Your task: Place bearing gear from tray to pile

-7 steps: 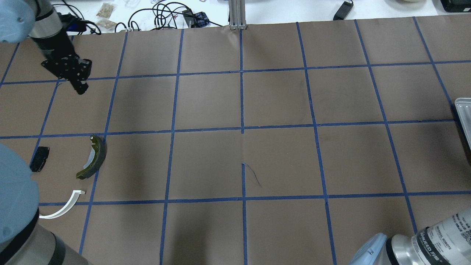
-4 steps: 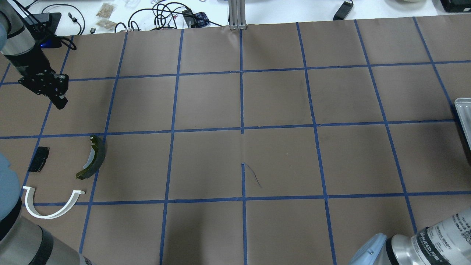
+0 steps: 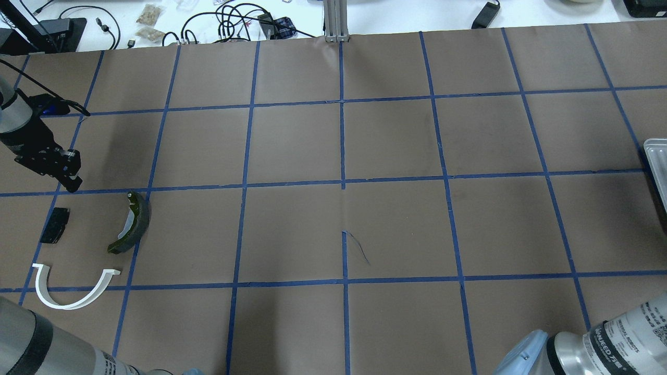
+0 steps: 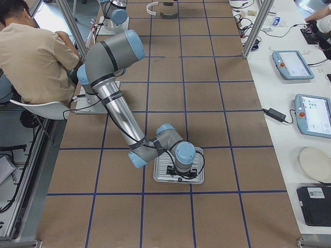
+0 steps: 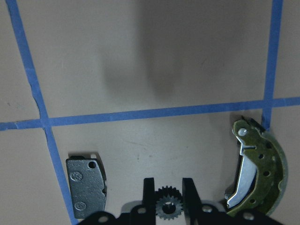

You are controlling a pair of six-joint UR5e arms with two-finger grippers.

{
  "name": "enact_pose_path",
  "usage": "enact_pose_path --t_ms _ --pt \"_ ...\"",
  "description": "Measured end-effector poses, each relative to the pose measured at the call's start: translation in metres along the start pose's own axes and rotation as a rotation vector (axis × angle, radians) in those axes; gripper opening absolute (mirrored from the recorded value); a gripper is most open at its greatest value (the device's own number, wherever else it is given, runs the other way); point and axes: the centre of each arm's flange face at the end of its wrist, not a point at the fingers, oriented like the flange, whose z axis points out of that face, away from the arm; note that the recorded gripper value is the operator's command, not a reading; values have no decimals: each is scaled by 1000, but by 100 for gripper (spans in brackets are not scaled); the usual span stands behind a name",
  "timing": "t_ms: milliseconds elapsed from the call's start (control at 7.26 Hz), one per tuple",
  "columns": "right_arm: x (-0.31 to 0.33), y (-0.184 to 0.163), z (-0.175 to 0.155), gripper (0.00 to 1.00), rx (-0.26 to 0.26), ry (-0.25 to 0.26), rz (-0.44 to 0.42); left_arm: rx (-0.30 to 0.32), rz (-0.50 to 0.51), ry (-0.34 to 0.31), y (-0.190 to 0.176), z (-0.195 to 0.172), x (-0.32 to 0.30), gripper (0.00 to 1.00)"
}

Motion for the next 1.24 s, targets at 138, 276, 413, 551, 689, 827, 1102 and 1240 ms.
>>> enact_pose_path --t_ms 138,276,413,551,689,827,1102,1240 --pt "1 3 -3 69 -6 5 3 1 -2 34 4 13 6 0" --pt "3 6 -6 66 -13 10 4 -1 -2 65 7 24 12 0" --pt "4 7 -7 66 -16 11 5 -9 -1 83 10 33 16 0" --pt "4 8 -6 66 -17 8 7 -15 4 91 12 40 18 0" --pt "3 8 -6 56 -19 4 9 -18 11 93 13 43 19 0" --pt "3 8 -6 39 -21 0 13 -21 12 94 13 46 17 0" --pt "1 8 -5 17 -27 -14 19 -22 14 92 12 52 12 0" --pt "0 8 -6 10 -31 -20 22 -23 17 94 11 55 11 0"
